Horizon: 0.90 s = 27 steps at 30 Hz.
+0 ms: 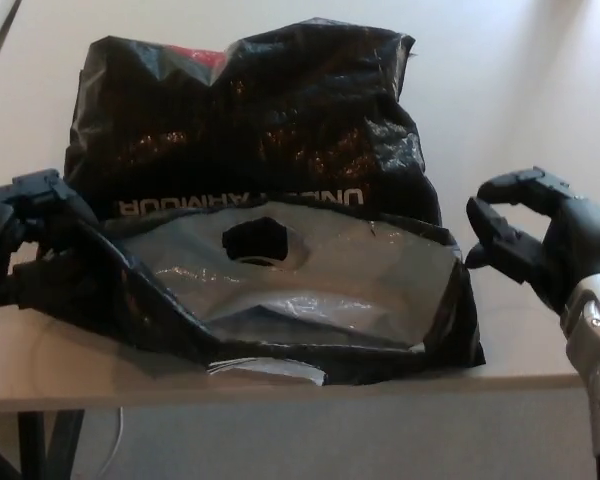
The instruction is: A plastic bag is kept infront of the robot in the middle of the desk and the robot uses both its hands to grab it from the top and lifts it up and then releases it.
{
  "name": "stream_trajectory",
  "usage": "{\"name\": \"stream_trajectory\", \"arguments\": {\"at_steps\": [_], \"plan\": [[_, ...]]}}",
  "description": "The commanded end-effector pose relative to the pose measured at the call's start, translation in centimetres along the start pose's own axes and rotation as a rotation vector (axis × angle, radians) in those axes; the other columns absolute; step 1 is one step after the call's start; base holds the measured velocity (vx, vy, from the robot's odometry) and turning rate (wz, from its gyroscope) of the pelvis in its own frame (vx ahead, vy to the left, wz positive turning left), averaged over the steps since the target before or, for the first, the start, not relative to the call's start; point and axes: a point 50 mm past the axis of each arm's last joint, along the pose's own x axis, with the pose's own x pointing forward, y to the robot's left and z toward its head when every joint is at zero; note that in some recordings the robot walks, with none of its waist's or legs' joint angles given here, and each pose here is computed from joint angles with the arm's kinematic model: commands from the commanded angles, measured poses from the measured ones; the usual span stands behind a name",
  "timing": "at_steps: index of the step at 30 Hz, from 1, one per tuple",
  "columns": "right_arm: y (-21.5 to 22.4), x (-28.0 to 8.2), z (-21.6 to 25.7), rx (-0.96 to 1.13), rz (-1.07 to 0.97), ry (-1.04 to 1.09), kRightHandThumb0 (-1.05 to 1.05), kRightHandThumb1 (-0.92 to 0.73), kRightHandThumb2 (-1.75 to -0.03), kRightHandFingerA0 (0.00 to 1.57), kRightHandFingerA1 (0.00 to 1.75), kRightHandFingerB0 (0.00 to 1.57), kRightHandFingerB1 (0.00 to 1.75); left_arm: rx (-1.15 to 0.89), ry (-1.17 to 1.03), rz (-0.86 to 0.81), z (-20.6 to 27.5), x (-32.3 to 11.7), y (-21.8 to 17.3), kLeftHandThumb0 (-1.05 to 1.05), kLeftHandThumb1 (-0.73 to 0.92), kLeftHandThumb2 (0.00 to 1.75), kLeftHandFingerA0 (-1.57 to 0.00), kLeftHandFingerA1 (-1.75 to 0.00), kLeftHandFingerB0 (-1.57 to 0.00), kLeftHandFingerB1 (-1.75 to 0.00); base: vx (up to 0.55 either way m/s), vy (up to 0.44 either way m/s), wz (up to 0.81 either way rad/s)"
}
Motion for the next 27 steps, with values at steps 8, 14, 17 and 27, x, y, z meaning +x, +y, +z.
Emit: {"name": "stream_trajectory", "arguments": {"at_steps": [8,14,17,27], "plan": [[2.8,-1.3,1.3,-0.038,0.194,0.043,-0.48,-0.62,-0.58,0.69,1.27,0.63,0.68,-0.087,-0.092,-0.126,3.1,-1.0,-2.6,-0.32,0.68,0.58,-0.94,-1.75,-0.63,-1.75,0.0,0.0,0.0],[2.5,-2.0,1.3,-0.182,0.38,0.109,-0.87,-0.52,-0.88,0.32,0.5,0.06,0.21,-0.114,-0.072,-0.126,2.6,-1.3,-2.7,-0.39,0.5,0.83,-1.24,-1.49,-0.94,-1.33,0.0,0.0,0.0],[2.0,-2.3,1.3,-0.24,0.465,0.143,-0.85,-0.46,-0.89,0.31,0.62,0.0,0.0,-0.123,-0.065,-0.121,2.5,-1.3,-2.6,-0.38,0.5,0.83,-1.24,-1.49,-0.95,-1.33,0.0,0.0,0.0],[-1.5,-2.6,3.3,-0.654,0.427,-0.001,-0.83,-0.45,-0.9,0.01,0.23,0.0,0.0,-0.119,-0.056,-0.115,2.3,-1.4,-2.4,-0.39,0.49,0.82,-1.24,-1.49,-0.95,-1.33,0.0,0.0,0.0]]}}
